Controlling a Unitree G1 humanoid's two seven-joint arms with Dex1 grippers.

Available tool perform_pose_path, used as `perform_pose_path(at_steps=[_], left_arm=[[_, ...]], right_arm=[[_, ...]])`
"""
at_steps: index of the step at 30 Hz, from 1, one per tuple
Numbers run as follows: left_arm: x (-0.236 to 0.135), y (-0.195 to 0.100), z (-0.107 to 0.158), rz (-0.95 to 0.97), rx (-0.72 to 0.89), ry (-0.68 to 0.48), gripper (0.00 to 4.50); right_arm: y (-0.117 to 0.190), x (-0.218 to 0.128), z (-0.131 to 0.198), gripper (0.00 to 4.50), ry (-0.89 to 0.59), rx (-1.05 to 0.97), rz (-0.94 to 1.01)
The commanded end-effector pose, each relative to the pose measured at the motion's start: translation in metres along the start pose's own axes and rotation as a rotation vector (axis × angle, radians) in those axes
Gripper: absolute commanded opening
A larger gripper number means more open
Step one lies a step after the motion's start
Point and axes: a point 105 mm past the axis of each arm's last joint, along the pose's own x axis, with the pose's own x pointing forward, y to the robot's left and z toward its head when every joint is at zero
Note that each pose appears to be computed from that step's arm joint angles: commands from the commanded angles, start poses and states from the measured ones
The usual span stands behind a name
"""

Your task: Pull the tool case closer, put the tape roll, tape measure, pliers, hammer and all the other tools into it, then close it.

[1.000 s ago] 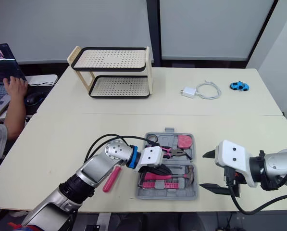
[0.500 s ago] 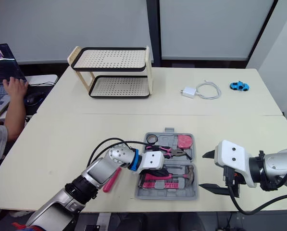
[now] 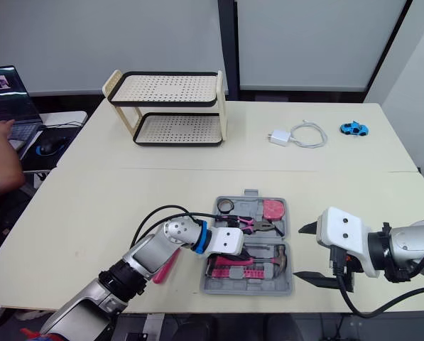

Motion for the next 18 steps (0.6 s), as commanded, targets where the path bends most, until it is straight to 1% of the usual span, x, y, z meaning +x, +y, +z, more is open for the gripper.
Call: perform_pose_path(at_steps=[1,2,5,11,15,18], left_arm=[[0.008,-0.013,-0.029,-0.022,-0.064,0.104,0.05],[0.008,-0.013,-0.029,-0.020,-0.057,0.106,0.05],[0.008,-0.009,-0.019,-0.008,-0.062,0.060,0.05],[-0.008,0.008,0.010,0.044,-0.095,-0.079,0.05],[-0.038,0.019,0.035,0.080,-0.106,-0.177,0.05],[-0.071,0.032,0.050,0.169,-0.148,-0.251,0.05]], right_arm=[[0.001,-0.003,0.007,4.50,-0.008,-0.035,-0.018],[0.001,-0.003,0.007,4.50,-0.008,-0.035,-0.019],[0.000,-0.003,0.007,4.50,-0.011,-0.036,-0.025],[-0.004,-0.004,0.008,4.50,-0.026,-0.043,-0.041],[-0.008,-0.005,0.010,4.50,-0.041,-0.049,-0.060],[-0.011,-0.007,0.013,4.50,-0.062,-0.059,-0.093]])
